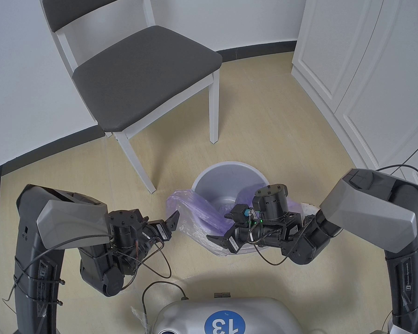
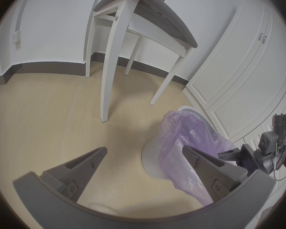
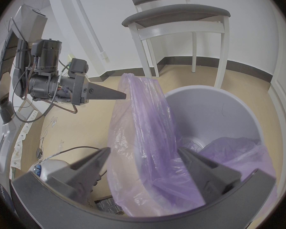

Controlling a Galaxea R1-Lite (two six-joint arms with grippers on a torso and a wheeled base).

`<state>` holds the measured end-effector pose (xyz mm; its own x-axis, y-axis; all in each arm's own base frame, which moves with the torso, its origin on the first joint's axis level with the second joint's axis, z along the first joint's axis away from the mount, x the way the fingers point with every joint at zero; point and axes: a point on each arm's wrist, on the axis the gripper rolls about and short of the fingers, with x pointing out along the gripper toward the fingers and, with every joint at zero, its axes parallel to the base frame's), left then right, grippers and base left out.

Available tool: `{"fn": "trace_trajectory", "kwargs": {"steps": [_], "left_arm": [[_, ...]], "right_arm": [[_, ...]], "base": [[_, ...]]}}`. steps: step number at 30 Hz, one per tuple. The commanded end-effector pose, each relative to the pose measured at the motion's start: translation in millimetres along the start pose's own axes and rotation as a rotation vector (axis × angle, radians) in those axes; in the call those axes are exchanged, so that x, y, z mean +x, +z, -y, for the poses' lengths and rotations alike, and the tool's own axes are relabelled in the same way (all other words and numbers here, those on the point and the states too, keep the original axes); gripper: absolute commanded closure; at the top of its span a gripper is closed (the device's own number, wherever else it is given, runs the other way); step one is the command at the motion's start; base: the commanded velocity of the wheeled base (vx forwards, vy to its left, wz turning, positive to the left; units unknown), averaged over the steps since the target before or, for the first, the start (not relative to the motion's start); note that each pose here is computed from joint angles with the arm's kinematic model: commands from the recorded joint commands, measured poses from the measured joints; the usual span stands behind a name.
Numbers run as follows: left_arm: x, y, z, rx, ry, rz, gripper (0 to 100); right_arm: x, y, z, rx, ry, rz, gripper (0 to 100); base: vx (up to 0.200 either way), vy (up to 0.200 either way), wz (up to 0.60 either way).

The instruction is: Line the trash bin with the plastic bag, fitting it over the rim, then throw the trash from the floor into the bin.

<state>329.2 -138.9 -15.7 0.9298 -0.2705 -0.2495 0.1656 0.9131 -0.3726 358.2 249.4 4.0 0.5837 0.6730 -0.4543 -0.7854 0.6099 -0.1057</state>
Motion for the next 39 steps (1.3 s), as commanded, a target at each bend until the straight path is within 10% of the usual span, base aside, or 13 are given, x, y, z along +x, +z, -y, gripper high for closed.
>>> {"fn": "trace_trajectory", "kwargs": {"steps": [1,21,39], "left_arm": [[0.0,1.3,0.4,-0.003,-0.005,0.015,0],[-1.4,-2.1,4.6,0.002,-0.009,0.007,0],[-3.7,0.7,7.6,0.002,-0.005,0.018,0]], "right_arm": [[4.9,-2.9,2.5,0.002,-0.003,-0.001,100],[-14.5,113.2,68.6,-0.004,-0.116,0.134,100],[-26.7,85.6,43.2,-0.04,-0.079,0.007,100]], "base": [[0.0,0.0,0.0],[0.0,0.0,0.0],[0.0,0.0,0.0]]}}
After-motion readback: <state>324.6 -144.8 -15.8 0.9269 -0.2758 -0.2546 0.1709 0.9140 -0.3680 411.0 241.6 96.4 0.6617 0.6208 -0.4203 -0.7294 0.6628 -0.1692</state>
